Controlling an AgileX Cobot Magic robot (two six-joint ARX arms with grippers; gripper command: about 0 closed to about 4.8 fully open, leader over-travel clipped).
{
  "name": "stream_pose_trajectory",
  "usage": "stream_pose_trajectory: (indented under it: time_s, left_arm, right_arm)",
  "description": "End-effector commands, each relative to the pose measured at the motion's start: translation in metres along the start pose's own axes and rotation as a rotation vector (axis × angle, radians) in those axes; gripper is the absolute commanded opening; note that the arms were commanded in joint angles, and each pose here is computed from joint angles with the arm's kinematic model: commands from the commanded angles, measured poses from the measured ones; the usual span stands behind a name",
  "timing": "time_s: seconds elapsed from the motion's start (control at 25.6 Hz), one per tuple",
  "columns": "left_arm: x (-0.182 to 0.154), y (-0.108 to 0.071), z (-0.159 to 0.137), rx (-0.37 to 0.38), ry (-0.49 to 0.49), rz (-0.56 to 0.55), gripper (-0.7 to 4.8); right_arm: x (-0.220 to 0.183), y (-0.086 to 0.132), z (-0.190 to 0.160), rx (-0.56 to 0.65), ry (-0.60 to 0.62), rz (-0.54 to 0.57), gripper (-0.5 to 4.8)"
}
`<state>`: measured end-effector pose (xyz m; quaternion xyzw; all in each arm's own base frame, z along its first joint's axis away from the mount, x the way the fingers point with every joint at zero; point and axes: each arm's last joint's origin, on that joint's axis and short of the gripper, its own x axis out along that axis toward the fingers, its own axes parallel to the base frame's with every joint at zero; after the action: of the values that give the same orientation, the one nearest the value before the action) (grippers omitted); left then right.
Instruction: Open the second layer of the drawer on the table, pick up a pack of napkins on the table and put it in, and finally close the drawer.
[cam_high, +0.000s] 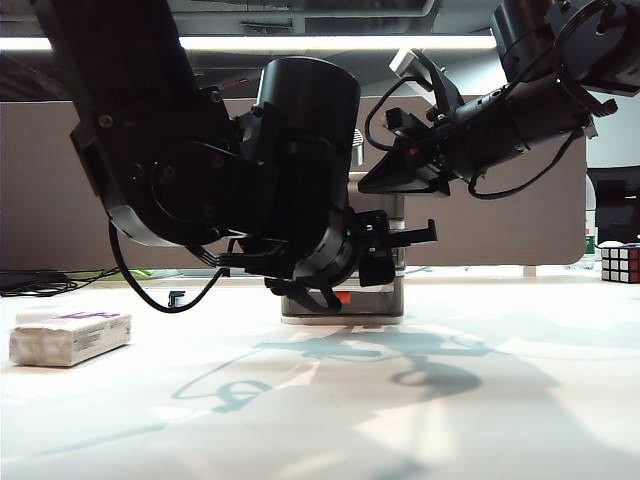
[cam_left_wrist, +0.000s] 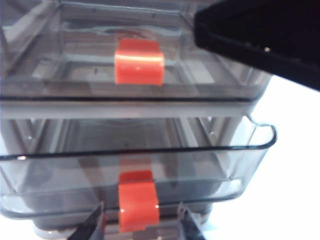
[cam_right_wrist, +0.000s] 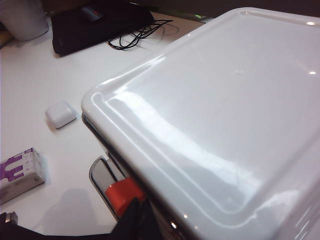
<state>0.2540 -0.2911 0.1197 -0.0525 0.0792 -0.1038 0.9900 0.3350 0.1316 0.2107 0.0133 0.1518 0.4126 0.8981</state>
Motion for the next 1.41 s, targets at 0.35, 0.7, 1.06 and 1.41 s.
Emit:
stream_pose_trajectory:
  time_s: [0.35, 0.7, 1.06, 1.41]
  left_arm:
    - [0.004, 0.000, 0.009, -0.046, -0.067, 0.027, 1.69]
    - [0.007, 0.001, 0.010, -0.047, -0.066, 0.019, 0.78]
    - [0.007, 0.001, 0.010, -0.046, -0.063, 0.013, -0.06]
    - [-0.002, -0.009, 0.005, -0.008, -0.046, -0.012, -0.06]
  right_arm:
    - [0.000, 0.001, 0.004, -0.010, -0.021, 0.009, -0.05]
    - [0.000, 0.001, 0.004, -0.010, -0.022, 0.012, -0.05]
    - [0.000, 0.002, 0.004, -0.011, -0.022, 0.015, -0.05]
    - [0.001, 0.002, 0.005, -0.014, -0.025, -0.007, -0.05]
